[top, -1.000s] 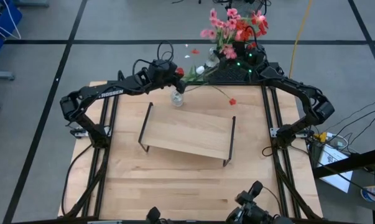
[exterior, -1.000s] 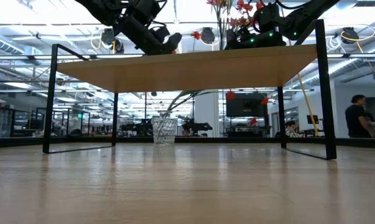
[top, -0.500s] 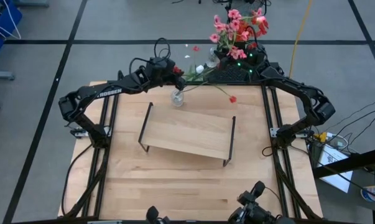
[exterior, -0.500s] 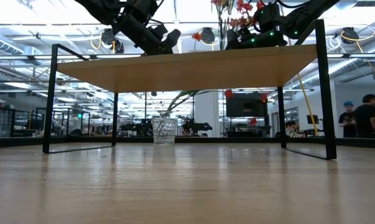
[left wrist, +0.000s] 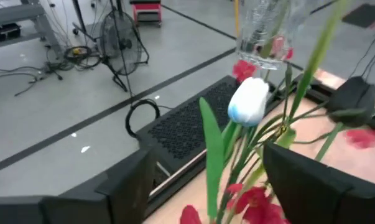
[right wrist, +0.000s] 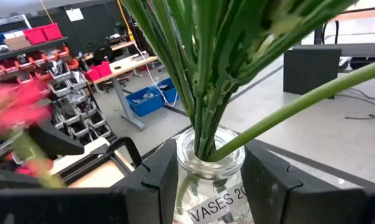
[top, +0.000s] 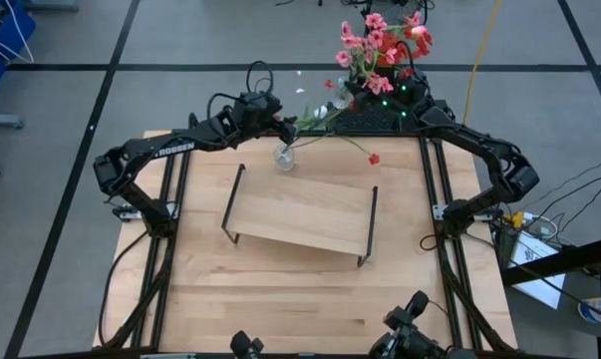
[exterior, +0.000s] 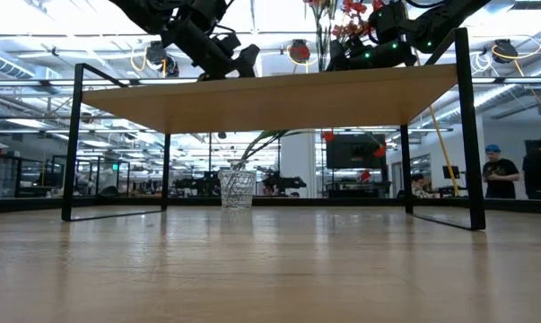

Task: Pick and place flowers into a vace then onto a shelf
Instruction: Put the right transparent flower vase on the shelf

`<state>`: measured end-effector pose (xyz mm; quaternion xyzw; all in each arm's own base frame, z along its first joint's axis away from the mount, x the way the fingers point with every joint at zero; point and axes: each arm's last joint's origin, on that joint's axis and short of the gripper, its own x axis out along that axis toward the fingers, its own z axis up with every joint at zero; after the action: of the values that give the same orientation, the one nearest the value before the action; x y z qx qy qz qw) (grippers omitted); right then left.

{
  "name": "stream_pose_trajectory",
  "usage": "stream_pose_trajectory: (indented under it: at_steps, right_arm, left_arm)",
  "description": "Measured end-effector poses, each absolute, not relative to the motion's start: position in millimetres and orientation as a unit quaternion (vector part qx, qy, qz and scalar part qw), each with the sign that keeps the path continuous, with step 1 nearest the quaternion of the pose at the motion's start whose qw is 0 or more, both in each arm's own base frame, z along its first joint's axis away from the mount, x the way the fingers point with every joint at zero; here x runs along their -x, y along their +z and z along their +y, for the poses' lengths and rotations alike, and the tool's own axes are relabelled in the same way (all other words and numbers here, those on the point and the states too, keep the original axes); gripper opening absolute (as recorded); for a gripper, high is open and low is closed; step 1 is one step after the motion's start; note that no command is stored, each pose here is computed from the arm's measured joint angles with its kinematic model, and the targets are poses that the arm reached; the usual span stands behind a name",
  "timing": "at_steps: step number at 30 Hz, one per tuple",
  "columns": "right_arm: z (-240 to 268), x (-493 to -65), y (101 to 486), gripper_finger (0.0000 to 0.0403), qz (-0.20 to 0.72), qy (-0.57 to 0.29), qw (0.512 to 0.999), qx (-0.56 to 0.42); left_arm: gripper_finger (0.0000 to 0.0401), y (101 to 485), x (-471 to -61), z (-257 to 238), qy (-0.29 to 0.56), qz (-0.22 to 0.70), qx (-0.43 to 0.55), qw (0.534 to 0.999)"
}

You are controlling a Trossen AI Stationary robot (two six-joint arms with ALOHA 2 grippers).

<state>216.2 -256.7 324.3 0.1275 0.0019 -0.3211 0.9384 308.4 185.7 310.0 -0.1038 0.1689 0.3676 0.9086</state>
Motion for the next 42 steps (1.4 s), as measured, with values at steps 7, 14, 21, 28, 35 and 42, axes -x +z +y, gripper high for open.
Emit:
stream_pose_trajectory:
  at_steps: [7, 14, 21, 28, 35, 42]
  right_arm:
    - [-256, -202, 332, 0.0131, 0.006, -0.337, 0.934, -0.123]
    - [-255, -192, 337, 0.0131, 0.010, -0.347, 0.930, -0.118]
    - [-253, -189, 338, 0.0131, 0.022, -0.350, 0.929, -0.117]
    - [-249, -187, 342, 0.0131, 0.018, -0.338, 0.934, -0.117]
    - [-225, -172, 373, 0.0131, -0.010, -0.302, 0.945, -0.123]
    - [-188, -153, 416, 0.0131, -0.017, -0.263, 0.957, -0.123]
  left_arm:
    - [0.0355, 317, -306, 182, 0.367, 0.153, 0.108, 0.911]
    - [0.0397, 325, -303, 179, 0.390, 0.138, 0.095, 0.905]
    - [0.0394, 343, -296, 173, 0.407, 0.097, 0.084, 0.904]
    - [0.0397, 341, -291, 174, 0.430, 0.119, 0.078, 0.891]
    - [0.0397, 332, -288, 173, 0.434, 0.155, 0.105, 0.881]
    - [0.0397, 331, -288, 173, 0.434, 0.157, 0.108, 0.881]
